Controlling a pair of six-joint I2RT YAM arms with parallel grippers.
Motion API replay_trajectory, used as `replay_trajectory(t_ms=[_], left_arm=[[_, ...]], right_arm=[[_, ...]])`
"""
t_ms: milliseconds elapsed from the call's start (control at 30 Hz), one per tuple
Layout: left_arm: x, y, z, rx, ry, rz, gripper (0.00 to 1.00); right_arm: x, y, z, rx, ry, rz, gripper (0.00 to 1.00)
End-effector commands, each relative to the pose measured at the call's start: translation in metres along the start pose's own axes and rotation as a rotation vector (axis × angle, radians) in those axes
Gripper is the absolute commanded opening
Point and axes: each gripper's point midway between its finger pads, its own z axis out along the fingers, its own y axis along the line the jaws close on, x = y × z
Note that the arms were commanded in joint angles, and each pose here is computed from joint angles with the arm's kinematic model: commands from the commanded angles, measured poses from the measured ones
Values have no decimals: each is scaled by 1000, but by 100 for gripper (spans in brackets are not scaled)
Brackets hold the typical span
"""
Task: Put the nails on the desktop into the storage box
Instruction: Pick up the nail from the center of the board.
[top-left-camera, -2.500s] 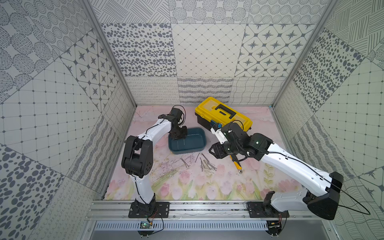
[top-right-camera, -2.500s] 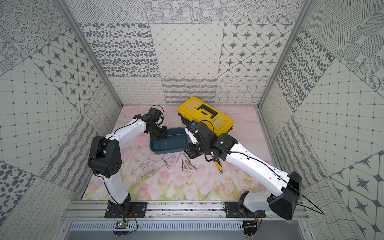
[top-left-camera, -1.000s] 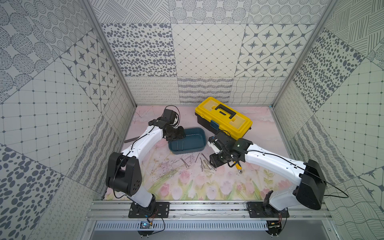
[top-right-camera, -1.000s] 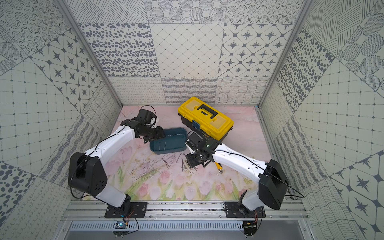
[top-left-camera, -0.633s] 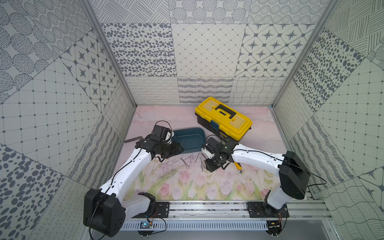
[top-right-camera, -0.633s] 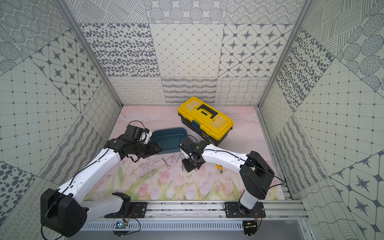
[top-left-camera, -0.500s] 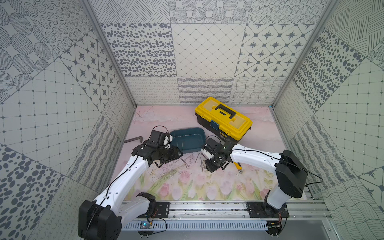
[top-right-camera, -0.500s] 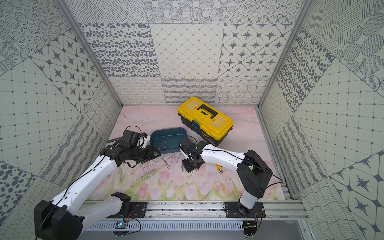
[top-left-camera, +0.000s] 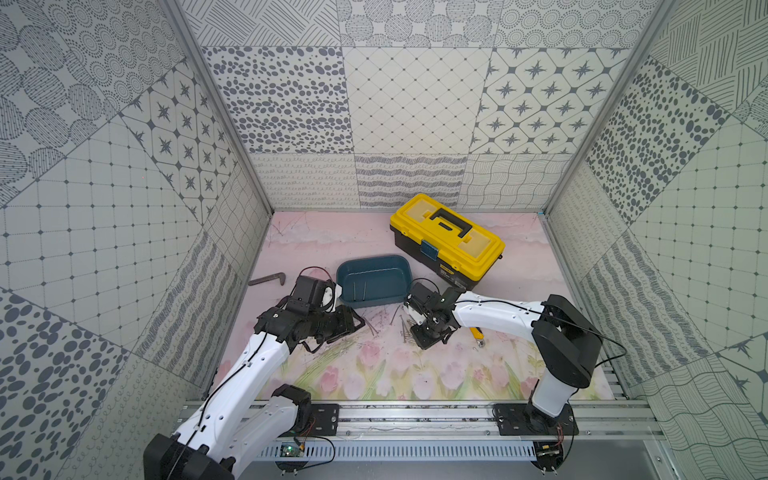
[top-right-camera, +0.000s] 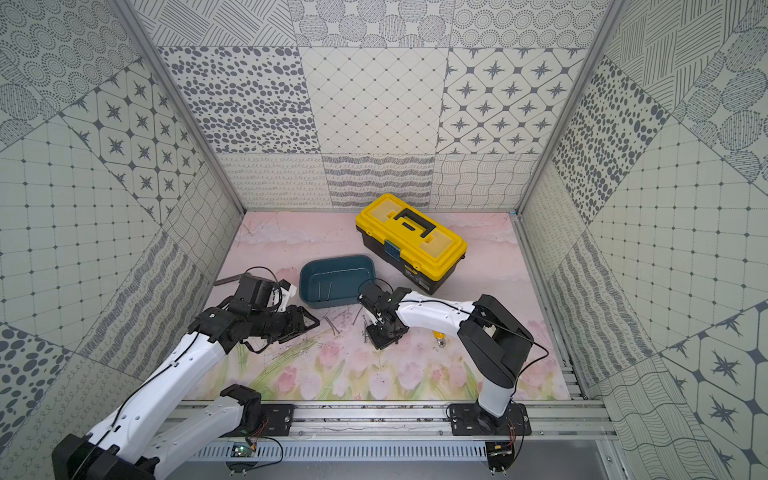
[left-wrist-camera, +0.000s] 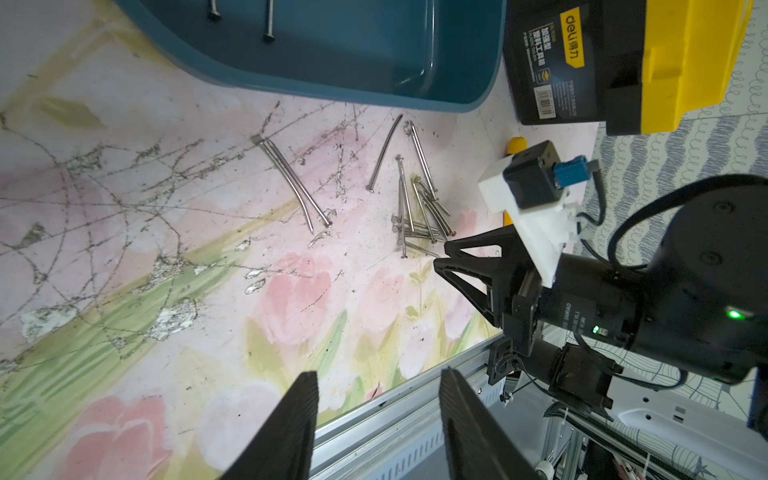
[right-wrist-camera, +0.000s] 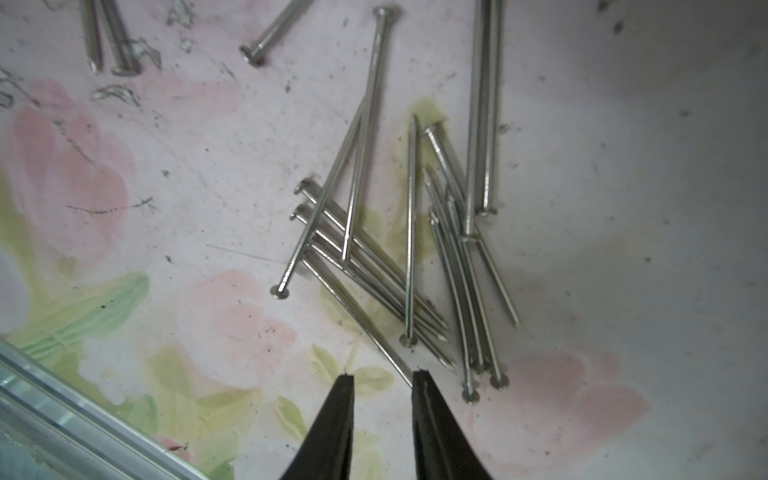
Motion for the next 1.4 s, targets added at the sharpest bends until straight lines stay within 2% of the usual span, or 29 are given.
replay_trajectory(t_ms=[0,500,733,933,1233,1367], left_arm=[[13,1,-1,5,45,-28,52],[11,-1,-1,3,48,-2,53],[10,0,3,-1,57,0,53],[9,0,6,3,61,-2,53],[7,-2,5,7,65,1,53],[7,-2,4,-1,66,8,53]], right_arm=[[-5,1,6,4,-16,-5,30],[-18,-9,18,44,-8,9,27],[-23,-10,20,35,-3,11,21],[-17,-11,19,21,7,25,22],[-34,-15,19,21,-11,43,21],[-36,-15,23,20,-6,37,17]])
